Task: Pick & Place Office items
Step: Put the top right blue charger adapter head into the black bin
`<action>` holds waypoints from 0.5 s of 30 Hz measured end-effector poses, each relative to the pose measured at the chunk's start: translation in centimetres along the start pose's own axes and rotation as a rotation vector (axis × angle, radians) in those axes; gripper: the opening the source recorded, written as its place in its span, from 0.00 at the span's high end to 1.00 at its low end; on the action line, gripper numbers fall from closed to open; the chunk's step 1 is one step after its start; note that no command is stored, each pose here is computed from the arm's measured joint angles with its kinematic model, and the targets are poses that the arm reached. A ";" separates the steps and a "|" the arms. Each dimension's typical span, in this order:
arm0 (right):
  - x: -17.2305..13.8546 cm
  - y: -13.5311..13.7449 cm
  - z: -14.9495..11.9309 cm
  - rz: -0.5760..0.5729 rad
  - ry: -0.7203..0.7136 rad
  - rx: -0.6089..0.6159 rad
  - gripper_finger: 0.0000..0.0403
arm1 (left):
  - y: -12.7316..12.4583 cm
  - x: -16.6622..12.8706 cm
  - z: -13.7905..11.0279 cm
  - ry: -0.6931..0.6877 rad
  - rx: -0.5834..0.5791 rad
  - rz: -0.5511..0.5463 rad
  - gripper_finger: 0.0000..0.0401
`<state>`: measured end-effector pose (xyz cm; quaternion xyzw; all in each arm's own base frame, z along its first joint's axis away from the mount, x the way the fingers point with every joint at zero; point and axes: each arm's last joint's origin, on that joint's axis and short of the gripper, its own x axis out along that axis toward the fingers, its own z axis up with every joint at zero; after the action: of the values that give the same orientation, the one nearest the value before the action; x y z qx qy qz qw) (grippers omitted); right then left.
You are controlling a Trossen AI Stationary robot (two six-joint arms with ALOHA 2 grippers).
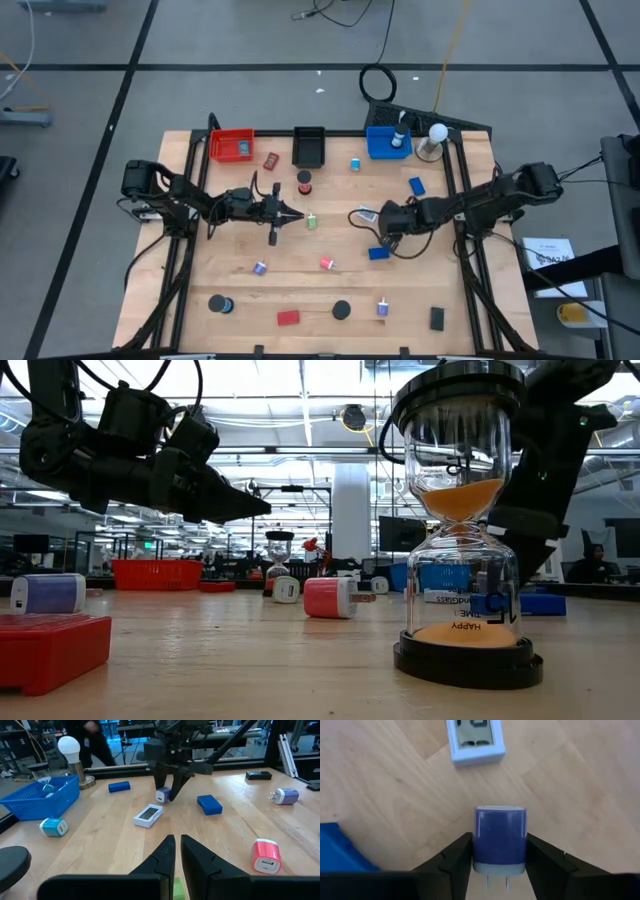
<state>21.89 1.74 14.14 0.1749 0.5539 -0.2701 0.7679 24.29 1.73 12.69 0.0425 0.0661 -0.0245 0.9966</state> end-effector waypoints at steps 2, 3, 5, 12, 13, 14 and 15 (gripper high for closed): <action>0.3 -0.2 -0.1 0.009 0.009 -0.001 0.56 | 0.0 0.0 0.0 0.001 0.000 0.000 0.91; 0.4 -0.3 -0.2 0.010 0.008 -0.002 0.55 | 0.0 0.0 0.0 0.001 0.000 0.000 0.91; 0.4 -0.4 -0.3 0.005 0.011 -0.006 0.53 | 0.0 0.0 0.0 0.002 0.000 0.000 0.91; -0.8 -0.7 -0.1 0.018 -0.004 -0.031 0.41 | 0.0 0.0 0.0 0.000 0.000 0.000 0.91; -1.1 -0.7 0.0 0.029 -0.017 -0.029 0.39 | 0.0 0.0 0.0 0.000 0.000 0.000 0.91; -1.5 -0.8 0.0 0.036 -0.028 -0.030 0.38 | 0.0 0.0 0.0 0.000 0.000 0.000 0.91; -1.8 -1.0 0.0 0.043 -0.037 -0.040 0.37 | 0.0 0.0 0.0 -0.001 0.000 -0.001 0.91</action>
<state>20.88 1.38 15.92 0.1666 0.5410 -0.2455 0.7870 24.29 1.72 12.70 0.0427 0.0658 -0.0248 0.9966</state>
